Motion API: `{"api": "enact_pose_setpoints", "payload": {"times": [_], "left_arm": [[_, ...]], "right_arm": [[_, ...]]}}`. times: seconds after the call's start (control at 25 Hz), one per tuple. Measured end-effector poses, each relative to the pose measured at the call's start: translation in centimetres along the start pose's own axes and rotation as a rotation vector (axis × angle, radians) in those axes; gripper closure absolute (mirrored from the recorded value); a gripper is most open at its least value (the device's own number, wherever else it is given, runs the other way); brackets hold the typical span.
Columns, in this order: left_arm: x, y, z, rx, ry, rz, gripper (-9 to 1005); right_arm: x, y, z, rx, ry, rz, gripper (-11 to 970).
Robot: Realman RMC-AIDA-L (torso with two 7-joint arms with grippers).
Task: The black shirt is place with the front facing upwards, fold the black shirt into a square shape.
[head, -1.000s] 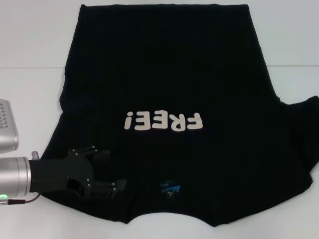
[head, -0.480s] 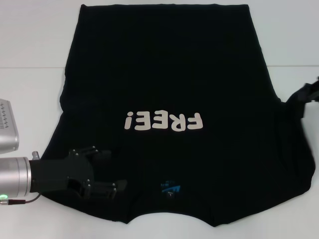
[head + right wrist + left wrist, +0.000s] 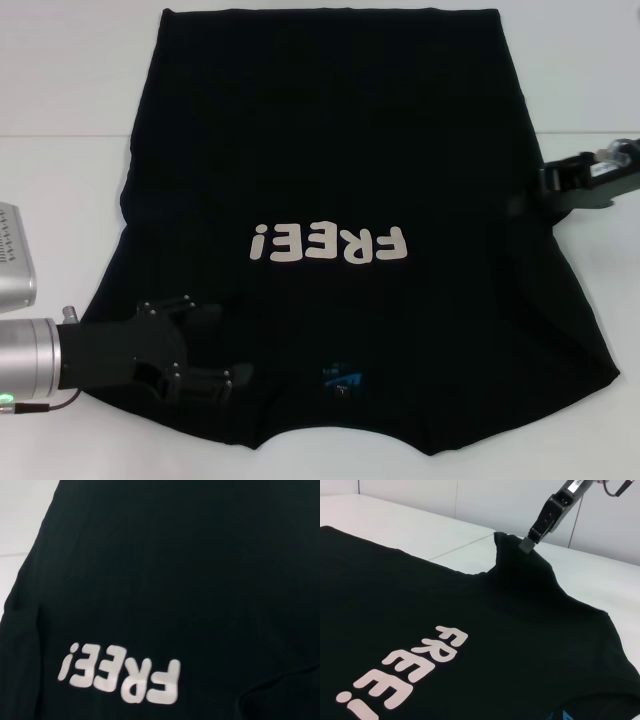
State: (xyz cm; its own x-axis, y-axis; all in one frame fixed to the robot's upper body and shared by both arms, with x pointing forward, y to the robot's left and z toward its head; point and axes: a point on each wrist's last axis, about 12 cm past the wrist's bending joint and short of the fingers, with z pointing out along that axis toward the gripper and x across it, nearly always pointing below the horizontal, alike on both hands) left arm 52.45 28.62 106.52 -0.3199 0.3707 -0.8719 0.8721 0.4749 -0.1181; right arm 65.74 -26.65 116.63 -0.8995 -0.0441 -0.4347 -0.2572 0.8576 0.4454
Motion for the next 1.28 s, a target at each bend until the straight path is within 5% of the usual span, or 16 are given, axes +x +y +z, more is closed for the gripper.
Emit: {"api": "enact_pose_setpoints", "payload": {"times": [0.28, 0.8, 1.12, 1.28], "left_arm": [[0.0, 0.0, 0.0, 0.000, 0.000, 0.002, 48], [0.1, 0.0, 0.0, 0.000, 0.000, 0.002, 49], [0.2, -0.1, -0.1, 0.000, -0.007, -0.020, 48], [0.0, 0.1, -1.2, 0.030, -0.082, -0.099, 48]], "right_arm": [[-0.4, 1.7, 1.6, 0.008, 0.015, -0.066, 877], [0.0, 1.6, 2.5, -0.025, -0.016, -0.050, 865], [0.9, 0.6, 1.8, -0.145, -0.103, -0.032, 566], [3.4, -0.3, 1.4, -0.285, -0.185, -0.150, 453]]}}
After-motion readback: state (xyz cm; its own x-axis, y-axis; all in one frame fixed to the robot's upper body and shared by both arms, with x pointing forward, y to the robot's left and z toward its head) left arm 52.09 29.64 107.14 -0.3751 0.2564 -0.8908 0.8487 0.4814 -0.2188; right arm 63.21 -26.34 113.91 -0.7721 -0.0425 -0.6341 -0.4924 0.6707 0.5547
